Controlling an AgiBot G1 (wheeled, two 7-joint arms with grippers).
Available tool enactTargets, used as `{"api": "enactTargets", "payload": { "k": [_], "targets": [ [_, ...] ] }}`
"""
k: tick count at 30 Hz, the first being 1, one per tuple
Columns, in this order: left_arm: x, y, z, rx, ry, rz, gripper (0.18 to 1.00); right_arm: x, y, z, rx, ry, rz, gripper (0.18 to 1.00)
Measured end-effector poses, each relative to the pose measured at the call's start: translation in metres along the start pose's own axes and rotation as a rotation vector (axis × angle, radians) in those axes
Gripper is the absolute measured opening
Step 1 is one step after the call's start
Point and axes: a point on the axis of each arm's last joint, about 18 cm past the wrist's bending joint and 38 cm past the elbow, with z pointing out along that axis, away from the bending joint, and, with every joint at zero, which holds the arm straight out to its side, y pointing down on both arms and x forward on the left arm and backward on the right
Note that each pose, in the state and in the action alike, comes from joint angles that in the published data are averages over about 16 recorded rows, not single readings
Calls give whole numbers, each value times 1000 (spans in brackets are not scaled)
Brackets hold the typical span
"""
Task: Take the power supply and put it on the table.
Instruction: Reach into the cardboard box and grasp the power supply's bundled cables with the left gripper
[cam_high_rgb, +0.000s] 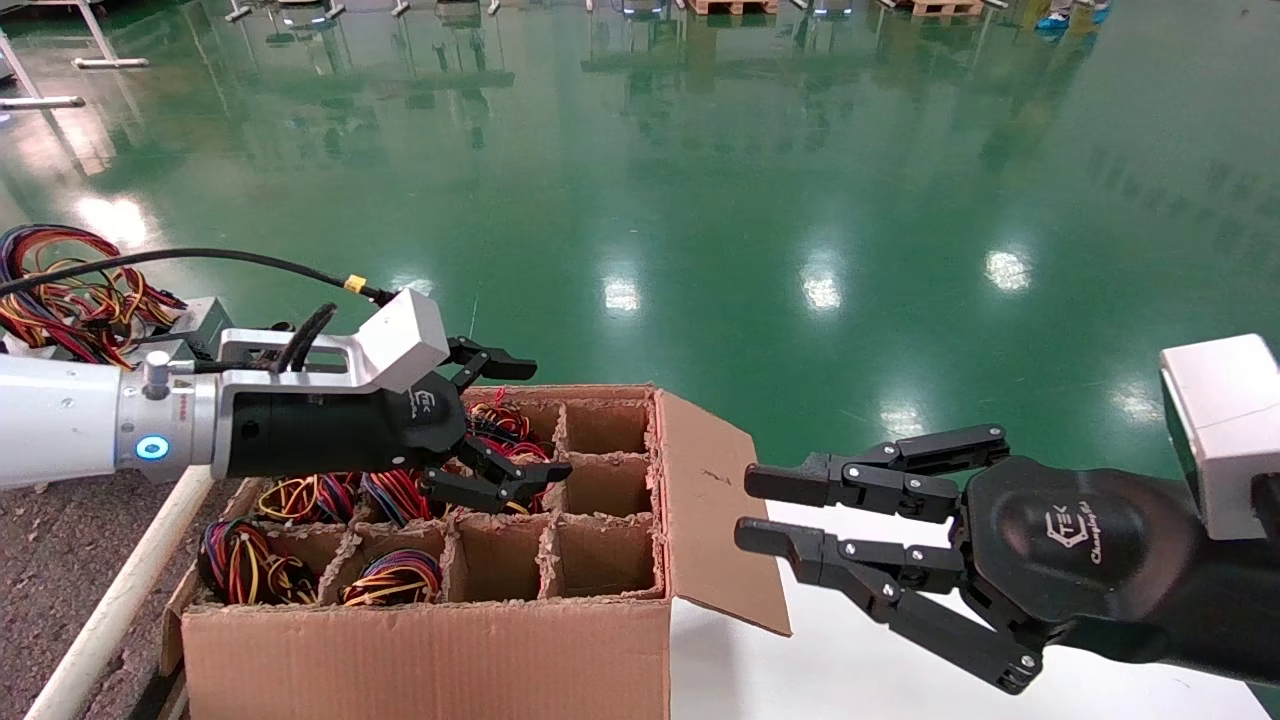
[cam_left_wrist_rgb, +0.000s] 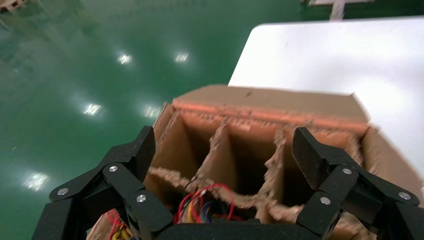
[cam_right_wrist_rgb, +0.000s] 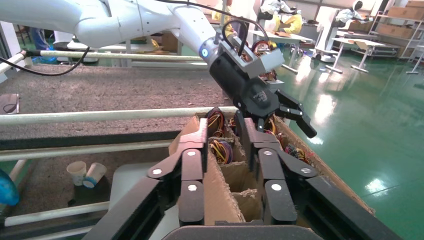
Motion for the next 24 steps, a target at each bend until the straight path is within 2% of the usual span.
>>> {"api": "enactTargets", "payload": {
  "k": [5, 16, 24],
  "targets": [
    [-9, 7, 6, -27, -22, -13, 1001, 0, 0, 0, 0, 0, 0, 347],
    [-21, 27, 22, -80, -62, -63, 1001, 0, 0, 0, 0, 0, 0, 610],
    [-23, 44, 32, -123, -73, -62, 1001, 0, 0, 0, 0, 0, 0, 785]
  ]
}}
